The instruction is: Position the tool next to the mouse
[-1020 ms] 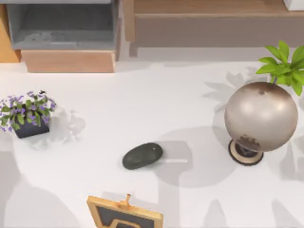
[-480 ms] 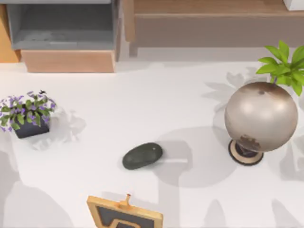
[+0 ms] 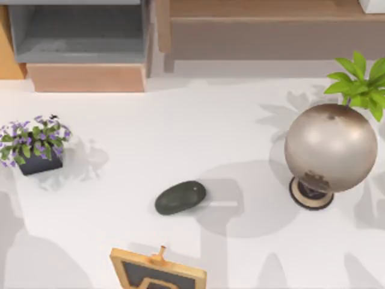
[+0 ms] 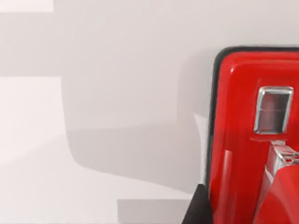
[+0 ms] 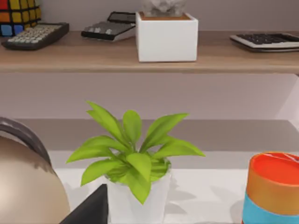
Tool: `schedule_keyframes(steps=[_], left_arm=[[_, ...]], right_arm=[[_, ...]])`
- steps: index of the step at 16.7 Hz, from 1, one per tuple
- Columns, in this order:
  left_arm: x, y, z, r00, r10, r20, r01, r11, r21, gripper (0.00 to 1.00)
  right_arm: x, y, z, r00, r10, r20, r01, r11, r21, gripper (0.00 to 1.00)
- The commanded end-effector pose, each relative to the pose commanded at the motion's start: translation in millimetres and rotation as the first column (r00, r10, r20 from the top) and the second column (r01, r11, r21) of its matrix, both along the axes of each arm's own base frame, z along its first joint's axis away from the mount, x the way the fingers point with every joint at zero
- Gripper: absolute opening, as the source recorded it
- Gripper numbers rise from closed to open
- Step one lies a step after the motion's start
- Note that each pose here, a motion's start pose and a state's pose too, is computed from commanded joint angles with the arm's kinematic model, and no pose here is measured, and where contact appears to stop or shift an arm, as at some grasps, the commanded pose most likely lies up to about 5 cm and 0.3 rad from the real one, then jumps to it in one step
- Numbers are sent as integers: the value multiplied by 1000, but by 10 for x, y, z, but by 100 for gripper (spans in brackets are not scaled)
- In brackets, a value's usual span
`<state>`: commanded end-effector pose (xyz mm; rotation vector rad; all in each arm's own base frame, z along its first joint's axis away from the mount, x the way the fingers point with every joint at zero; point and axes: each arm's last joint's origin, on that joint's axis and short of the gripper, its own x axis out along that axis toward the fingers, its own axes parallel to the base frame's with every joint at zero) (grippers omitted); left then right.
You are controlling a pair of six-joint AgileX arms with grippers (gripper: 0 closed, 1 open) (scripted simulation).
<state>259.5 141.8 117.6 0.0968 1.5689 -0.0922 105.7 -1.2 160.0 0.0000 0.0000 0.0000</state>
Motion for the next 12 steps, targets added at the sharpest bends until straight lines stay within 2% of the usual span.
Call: schedule_keyframes(steps=[2,3,12], left_arm=[[0,0,0,1000,0,0,0,1000,0,2],[0,0,0,1000,0,0,0,1000,0,0],[3,-3,15,1000,-2,2,2,1000,0,0]], right_arm=[[0,0,0,1000,0,0,0,1000,0,100],[0,0,0,1000,0,0,0,1000,0,100],[0,0,0,1000,0,0,0,1000,0,100]])
